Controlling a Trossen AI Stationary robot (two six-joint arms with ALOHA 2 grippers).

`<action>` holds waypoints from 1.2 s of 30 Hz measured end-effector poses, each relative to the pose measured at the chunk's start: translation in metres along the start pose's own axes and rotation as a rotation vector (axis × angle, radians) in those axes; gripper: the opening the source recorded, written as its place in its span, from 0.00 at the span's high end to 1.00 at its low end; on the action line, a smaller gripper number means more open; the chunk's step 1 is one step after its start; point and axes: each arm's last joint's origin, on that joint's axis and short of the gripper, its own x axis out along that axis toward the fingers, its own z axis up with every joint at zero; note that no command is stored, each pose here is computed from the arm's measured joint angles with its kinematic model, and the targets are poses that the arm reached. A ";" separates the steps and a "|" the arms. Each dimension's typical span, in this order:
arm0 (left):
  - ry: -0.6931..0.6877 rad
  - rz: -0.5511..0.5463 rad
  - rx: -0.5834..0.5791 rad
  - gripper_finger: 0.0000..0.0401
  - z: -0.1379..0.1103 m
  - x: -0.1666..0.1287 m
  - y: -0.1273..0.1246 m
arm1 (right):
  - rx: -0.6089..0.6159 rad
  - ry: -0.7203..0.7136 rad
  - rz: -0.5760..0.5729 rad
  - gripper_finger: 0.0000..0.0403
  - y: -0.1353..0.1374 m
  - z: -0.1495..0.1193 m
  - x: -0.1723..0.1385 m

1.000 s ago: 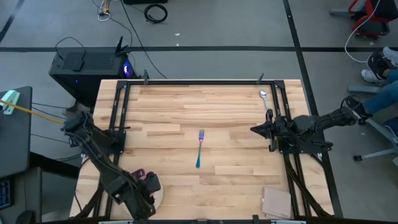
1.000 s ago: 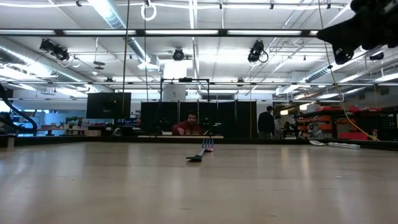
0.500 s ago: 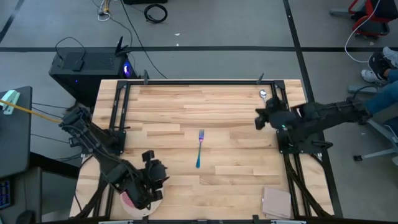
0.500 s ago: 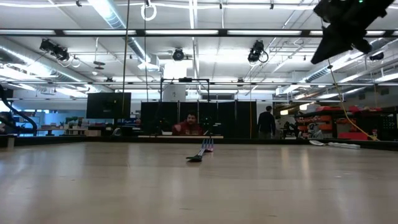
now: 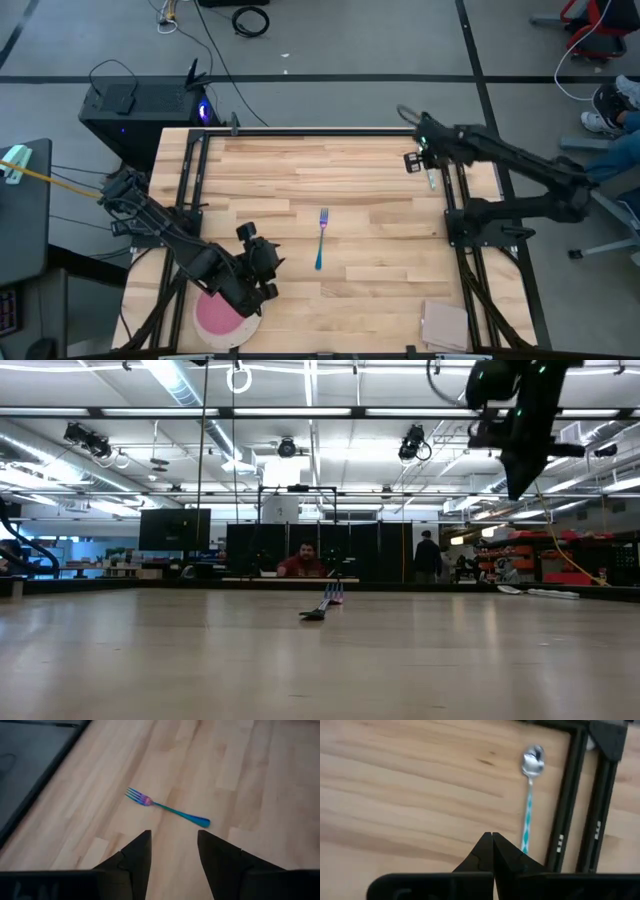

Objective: Set table place
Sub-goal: Put the spoon into the bowl

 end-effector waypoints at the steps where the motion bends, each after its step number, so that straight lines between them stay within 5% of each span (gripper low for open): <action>1: -0.007 0.007 0.000 0.58 0.000 0.000 0.000 | 0.013 0.029 -0.014 1.00 -0.002 0.006 0.007; 7: -0.052 0.050 -0.001 0.59 0.001 0.000 0.001 | 0.034 0.157 -0.141 0.98 -0.016 0.031 0.044; 21: -0.085 0.077 -0.015 0.60 0.003 0.000 0.002 | 0.014 0.350 -0.238 0.79 -0.008 0.043 0.099; 36: -0.088 0.074 -0.038 0.60 0.003 0.000 0.002 | 0.101 0.362 -0.260 0.72 -0.012 0.061 0.143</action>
